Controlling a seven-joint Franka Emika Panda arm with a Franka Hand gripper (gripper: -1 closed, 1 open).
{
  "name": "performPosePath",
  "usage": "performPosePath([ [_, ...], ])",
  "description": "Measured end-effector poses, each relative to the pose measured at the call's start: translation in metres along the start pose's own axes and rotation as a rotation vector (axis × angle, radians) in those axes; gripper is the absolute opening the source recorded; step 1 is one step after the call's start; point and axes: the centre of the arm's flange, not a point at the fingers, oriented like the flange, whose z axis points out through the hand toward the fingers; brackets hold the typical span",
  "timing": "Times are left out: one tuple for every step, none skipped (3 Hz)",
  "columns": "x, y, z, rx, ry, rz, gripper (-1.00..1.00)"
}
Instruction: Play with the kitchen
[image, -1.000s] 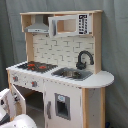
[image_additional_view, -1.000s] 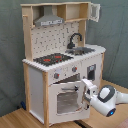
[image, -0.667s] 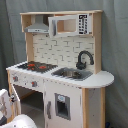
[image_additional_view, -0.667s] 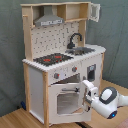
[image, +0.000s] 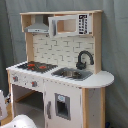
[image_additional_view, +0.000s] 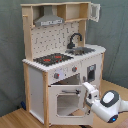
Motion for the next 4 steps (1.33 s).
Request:
performPosePath([
  [0.009,-0.008,-0.01,-0.018,-0.017,-0.006,-1.0],
  [0.018,-0.014,-0.017,-0.034,-0.039,-0.014,-1.0],
  [0.021,-0.018,-0.024,-0.076,-0.062,-0.014,-1.0],
  [0.019,-0.018,-0.029,-0.105,-0.067,-0.027,-1.0],
])
